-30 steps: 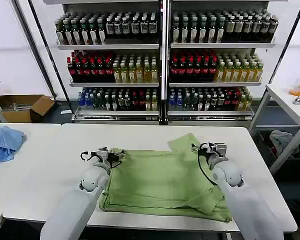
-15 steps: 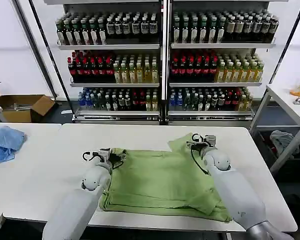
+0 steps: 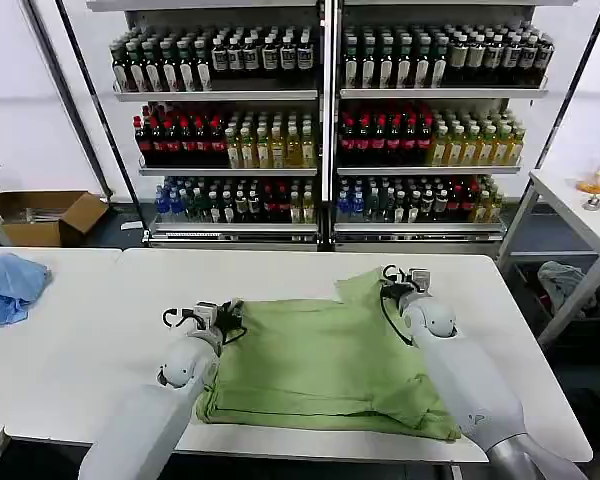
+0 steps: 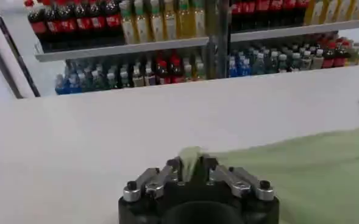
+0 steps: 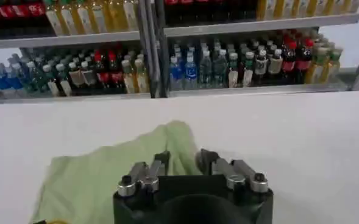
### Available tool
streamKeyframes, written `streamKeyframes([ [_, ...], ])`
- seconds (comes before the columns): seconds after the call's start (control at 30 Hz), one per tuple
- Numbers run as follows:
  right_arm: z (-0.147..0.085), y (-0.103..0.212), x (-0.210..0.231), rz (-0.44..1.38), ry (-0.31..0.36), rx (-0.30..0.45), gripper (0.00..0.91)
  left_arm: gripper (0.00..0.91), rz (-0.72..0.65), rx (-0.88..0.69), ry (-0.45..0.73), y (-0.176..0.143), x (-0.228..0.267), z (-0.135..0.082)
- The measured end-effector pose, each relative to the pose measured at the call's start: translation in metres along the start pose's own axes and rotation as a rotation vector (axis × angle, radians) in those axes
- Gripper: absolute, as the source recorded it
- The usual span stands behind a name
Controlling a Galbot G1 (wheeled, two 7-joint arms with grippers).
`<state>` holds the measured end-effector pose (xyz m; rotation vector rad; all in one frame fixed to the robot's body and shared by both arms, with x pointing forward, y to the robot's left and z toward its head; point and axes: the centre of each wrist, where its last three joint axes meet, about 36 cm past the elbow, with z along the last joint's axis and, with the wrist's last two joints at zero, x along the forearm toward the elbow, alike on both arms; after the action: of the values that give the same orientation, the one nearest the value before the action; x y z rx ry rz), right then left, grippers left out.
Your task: Fold and organize the clothes.
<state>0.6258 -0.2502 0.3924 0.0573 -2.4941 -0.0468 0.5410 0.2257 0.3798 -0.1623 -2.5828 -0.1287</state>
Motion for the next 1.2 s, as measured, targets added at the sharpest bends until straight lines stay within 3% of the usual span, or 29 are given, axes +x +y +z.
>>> streamKeyframes([
  [0.5, 0.009, 0.001, 0.038, -0.048, -0.114, -0.01, 0.0, 0.03, 0.026, 0.075, -0.063, 0.013, 0.02, -0.004],
  [0.9, 0.004, -0.009, 0.111, -0.089, -0.244, -0.011, 0.0, 0.03, 0.062, 0.109, -0.102, 0.021, 0.054, -0.009],
  [1.2, 0.028, -0.023, 0.171, -0.098, -0.281, -0.024, 0.0, 0.03, 0.092, 0.114, -0.12, 0.028, 0.089, -0.009],
])
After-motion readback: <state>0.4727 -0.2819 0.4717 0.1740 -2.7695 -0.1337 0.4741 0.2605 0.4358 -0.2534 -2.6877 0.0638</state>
